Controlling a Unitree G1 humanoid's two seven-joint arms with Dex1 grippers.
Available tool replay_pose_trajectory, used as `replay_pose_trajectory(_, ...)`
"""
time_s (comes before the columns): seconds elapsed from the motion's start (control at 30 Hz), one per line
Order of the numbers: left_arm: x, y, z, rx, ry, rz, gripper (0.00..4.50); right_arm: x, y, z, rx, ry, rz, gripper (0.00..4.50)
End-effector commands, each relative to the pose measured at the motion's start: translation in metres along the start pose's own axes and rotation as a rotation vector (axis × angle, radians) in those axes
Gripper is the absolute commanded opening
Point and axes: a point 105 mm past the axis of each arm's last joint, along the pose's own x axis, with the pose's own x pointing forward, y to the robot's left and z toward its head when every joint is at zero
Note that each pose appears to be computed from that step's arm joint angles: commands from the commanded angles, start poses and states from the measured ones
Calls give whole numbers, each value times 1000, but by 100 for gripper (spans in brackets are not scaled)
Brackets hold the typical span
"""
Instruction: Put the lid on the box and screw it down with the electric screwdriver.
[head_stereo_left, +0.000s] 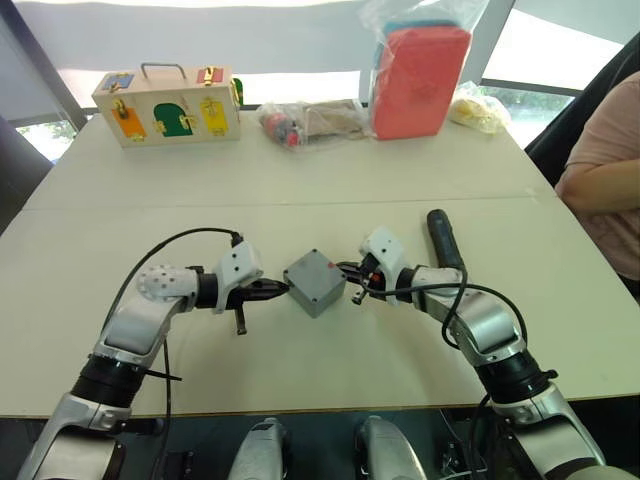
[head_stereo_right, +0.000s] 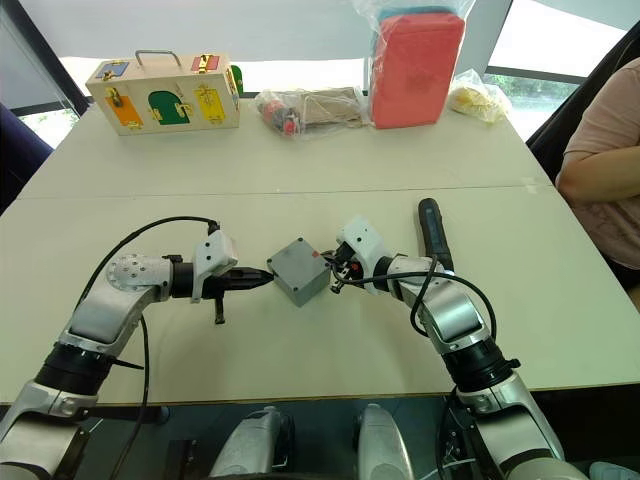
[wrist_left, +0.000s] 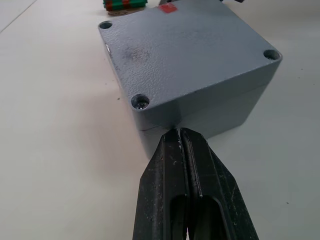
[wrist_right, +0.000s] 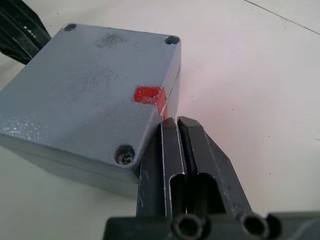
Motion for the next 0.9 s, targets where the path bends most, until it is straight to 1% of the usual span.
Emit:
replay_pose_trajectory(0.03, 1, 7, 11, 46, -26, 19, 0, -2, 14, 12, -32, -42, 50, 4)
replay_pose_trajectory(0.27, 4, 12, 13, 59, -33, 31, 0, -7, 24, 14, -35, -40, 64, 4)
replay_pose_trajectory(0.5, 4, 15, 13, 63, -36, 38, 0, -11, 19, 16, -48, -38, 19, 4)
replay_pose_trajectory(0.63, -7, 15, 15, 70, -31, 46, 0, -26, 0, 26, -44, -78, -105, 4)
replay_pose_trajectory(0.73, -19, 12, 25, 78, -41, 37, 0, -38, -27, 36, -21, -122, -257, 4)
replay_pose_trajectory(0.77, -23, 9, 29, 79, -48, 22, 0, -41, -35, 38, 7, -128, -293, 27)
replay_pose_trajectory(0.83, -27, 5, 33, 76, -55, 1, 0, -43, -41, 38, 45, -133, -316, 83)
replay_pose_trajectory(0.87, -29, 4, 35, 73, -58, -4, 0, -43, -43, 39, 50, -139, -319, 116)
replay_pose_trajectory(0.9, -32, 4, 38, 74, -60, -3, 0, -43, -49, 39, 58, -139, -341, 166)
